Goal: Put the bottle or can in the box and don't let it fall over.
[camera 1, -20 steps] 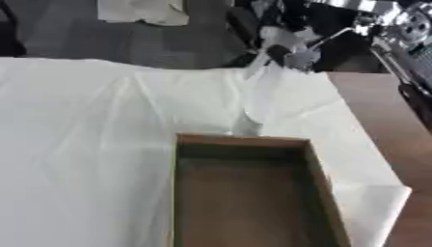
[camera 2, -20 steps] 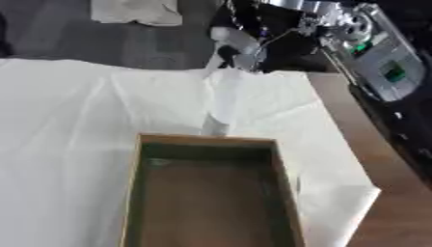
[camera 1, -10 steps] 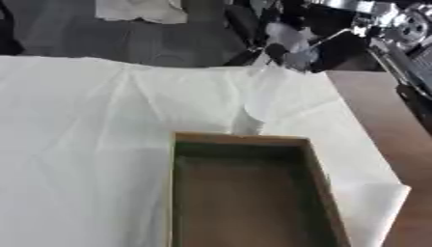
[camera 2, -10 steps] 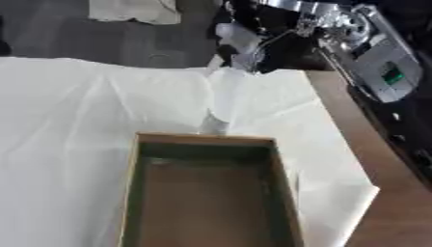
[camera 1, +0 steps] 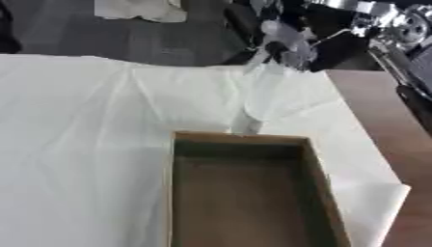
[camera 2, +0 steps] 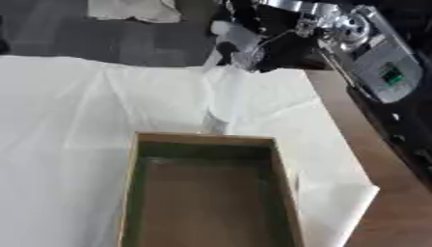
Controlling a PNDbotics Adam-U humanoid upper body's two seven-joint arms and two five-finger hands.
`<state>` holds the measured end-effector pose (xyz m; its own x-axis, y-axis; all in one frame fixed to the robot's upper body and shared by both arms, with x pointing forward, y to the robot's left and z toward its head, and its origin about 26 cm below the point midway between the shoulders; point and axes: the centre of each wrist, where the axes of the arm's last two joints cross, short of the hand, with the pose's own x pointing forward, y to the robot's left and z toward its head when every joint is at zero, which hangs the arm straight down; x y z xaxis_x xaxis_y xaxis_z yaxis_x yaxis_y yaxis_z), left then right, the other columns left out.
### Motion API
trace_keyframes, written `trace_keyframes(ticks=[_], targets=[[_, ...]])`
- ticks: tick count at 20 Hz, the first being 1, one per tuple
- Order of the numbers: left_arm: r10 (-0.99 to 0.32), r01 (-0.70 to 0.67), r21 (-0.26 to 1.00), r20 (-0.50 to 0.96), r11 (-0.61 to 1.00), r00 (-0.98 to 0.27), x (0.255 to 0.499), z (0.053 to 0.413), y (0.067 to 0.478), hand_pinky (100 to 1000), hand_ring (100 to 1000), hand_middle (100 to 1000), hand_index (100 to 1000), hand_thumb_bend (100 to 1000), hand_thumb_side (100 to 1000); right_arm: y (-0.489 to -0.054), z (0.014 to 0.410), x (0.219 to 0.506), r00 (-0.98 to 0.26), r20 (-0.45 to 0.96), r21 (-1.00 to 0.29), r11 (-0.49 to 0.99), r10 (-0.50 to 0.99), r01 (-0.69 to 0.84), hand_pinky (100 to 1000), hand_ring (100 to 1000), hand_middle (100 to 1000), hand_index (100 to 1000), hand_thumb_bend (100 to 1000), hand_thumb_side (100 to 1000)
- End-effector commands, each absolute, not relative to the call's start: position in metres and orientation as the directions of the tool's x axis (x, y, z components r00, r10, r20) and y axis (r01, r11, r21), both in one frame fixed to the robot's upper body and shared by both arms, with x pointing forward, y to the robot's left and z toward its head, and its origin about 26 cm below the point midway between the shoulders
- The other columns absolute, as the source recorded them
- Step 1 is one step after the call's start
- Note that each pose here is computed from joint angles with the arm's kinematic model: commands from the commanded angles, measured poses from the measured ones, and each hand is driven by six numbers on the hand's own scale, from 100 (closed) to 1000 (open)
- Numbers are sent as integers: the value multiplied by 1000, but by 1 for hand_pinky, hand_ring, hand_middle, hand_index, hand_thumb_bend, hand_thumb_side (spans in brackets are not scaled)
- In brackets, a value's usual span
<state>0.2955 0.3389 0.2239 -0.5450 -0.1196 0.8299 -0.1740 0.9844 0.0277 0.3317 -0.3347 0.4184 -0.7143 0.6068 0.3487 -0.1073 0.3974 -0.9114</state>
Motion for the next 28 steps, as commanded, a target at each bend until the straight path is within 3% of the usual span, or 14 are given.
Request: trace_keyframes(ticks=[1,3,7,28], targets=[[-133,-166,45,811,985,-570,293,234,338,802,843,813,813,267,1000,-339,433,320,-718,307,-920,388,625,-55,582,603,591,715,109,100],[-132,-165,45,811,985,-570,293,234,338,803,844,813,813,266,1000,-339,433,320,-720,304,-921,386,624,-54,665,679,619,736,164,100],[-134,-165,47,810,985,-571,293,234,338,803,844,813,812,266,1000,-341,434,318,-713,279,-927,373,644,-27,710,708,643,756,247,100],[-128,-160,44,813,986,-568,293,232,338,805,845,816,810,270,1000,-354,433,321,-679,317,-896,444,663,15,670,656,604,734,163,100]])
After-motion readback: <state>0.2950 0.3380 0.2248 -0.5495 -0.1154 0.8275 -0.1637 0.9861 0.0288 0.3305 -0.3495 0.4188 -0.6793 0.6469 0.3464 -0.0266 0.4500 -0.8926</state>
